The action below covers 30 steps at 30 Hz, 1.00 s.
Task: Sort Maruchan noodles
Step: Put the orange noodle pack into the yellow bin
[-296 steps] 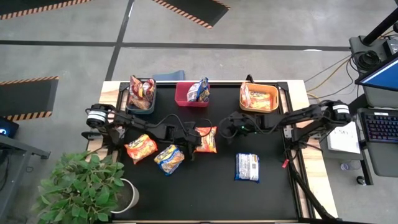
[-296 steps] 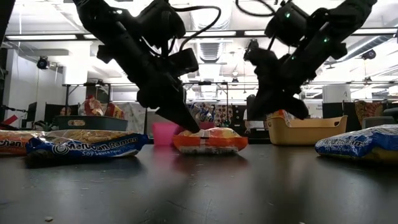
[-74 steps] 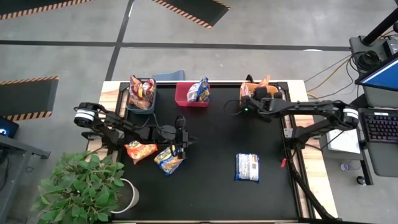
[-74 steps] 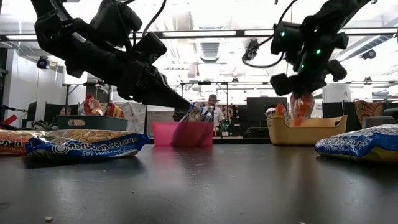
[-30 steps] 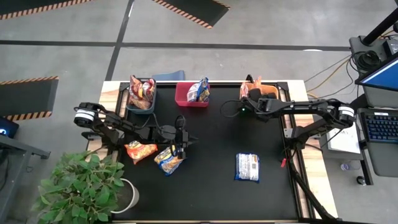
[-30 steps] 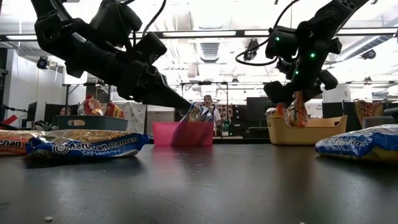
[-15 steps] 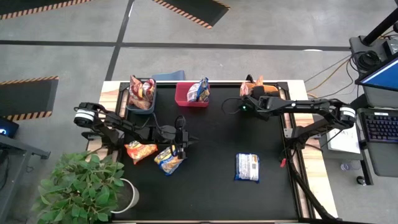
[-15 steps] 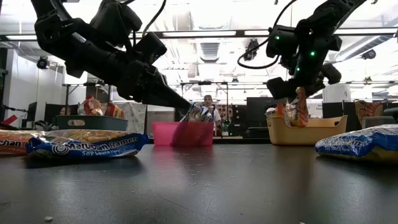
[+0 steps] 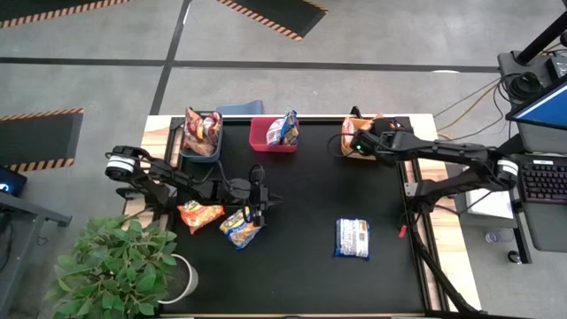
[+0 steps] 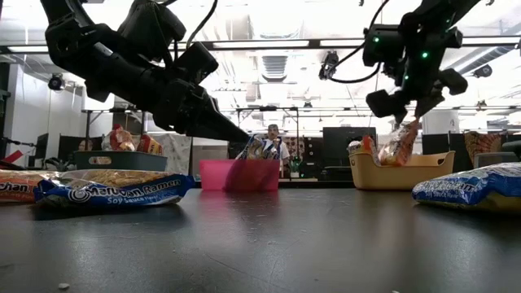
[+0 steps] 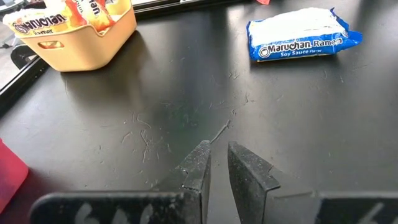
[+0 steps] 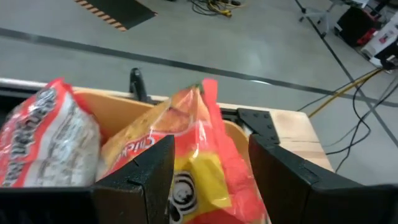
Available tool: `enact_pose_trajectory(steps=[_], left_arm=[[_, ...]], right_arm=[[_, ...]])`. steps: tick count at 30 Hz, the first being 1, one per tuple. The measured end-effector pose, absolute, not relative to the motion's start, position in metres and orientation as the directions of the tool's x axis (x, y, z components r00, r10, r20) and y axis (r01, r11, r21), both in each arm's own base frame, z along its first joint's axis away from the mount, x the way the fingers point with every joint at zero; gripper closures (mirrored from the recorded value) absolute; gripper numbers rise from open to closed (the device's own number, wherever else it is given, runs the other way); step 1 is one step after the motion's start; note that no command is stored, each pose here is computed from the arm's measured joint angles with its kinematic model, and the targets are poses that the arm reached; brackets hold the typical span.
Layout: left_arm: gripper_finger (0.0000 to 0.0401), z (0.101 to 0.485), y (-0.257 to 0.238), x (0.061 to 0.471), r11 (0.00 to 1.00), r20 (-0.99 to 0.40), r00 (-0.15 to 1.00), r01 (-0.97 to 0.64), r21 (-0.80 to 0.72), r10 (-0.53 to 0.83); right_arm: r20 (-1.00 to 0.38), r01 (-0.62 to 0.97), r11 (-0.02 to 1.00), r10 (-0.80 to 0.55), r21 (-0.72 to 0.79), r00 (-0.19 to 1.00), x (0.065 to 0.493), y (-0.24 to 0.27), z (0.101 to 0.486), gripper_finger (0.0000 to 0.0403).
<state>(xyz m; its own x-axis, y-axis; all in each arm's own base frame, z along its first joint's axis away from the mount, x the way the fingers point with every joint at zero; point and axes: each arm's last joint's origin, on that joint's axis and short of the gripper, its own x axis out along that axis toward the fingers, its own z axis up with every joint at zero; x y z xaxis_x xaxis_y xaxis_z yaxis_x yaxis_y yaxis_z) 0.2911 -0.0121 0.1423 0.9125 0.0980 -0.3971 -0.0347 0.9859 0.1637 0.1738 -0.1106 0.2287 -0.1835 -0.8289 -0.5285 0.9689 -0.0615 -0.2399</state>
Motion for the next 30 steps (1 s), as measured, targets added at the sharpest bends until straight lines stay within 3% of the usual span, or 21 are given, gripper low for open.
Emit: enact_pose_trajectory(steps=[11,25,30], left_arm=[[0.0363,0.142,-0.012,0.291,0.986,-0.397,0.913,-0.035,0.164,0.098],[0.0363,0.142,-0.012,0.291,0.986,-0.397,0.913,-0.035,0.164,0.098],[0.0363,0.142,-0.012,0.291,0.986,-0.398,0.912,-0.035,0.163,0.098]], right_arm=[[-0.536,0.976,-0.047,-0.829,-0.214,-0.158,0.167,-0.109,0.237,0.0236],[-0.581,0.922,-0.064,-0.759,-0.382,-0.294,0.188,-0.126,0.185,0.0359],[-0.630,0.928,-0.066,-0.716,-0.367,-0.300,0.193,-0.129,0.172,0.0391]])
